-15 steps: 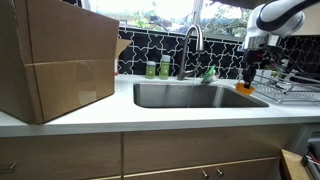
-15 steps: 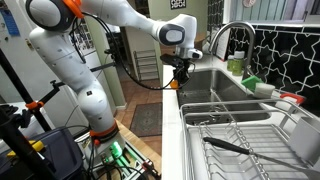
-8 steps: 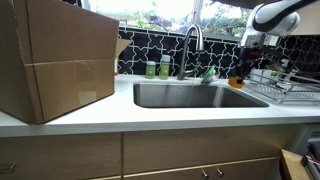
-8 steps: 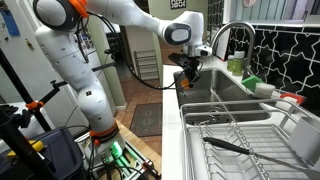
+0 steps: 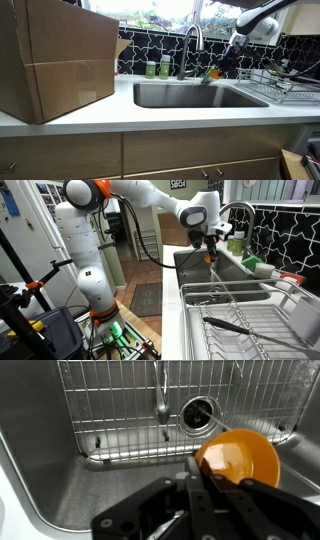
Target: Pick up the orange bowl from the sink edge and use it to draw some water on the running tap before putting it back on sink edge
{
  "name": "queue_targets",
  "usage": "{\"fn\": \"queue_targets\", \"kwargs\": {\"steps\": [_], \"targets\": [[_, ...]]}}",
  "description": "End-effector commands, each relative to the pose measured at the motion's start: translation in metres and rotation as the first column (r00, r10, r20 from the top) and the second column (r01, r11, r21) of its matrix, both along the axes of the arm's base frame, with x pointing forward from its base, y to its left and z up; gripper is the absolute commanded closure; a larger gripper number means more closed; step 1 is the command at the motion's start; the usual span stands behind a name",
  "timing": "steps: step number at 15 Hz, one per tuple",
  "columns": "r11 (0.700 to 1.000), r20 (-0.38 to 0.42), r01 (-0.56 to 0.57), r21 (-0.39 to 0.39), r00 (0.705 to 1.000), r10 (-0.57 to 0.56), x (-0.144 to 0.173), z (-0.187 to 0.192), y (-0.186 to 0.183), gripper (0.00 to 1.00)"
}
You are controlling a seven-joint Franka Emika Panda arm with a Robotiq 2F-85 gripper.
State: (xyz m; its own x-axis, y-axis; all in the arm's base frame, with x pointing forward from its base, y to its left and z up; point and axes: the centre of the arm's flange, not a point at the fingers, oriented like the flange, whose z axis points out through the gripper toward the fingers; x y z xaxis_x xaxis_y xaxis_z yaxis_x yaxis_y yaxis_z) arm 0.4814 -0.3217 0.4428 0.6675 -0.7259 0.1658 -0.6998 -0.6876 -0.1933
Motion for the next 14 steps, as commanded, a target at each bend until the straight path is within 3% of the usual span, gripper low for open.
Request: {"fn": "queue_targets", "kwargs": {"steps": [1, 4, 14], "targets": [[0.985, 0.049, 0.17, 0.033, 0.984, -0.172, 0.034, -0.008, -0.007, 0.99], [0.969, 0.042, 0.233, 0.08, 0.971, -0.237, 0.046, -0.013, -0.004, 0.99], [0.949, 0.054, 0.249, 0.196, 0.963, -0.264, 0.063, -0.021, 0.015, 0.99]]}}
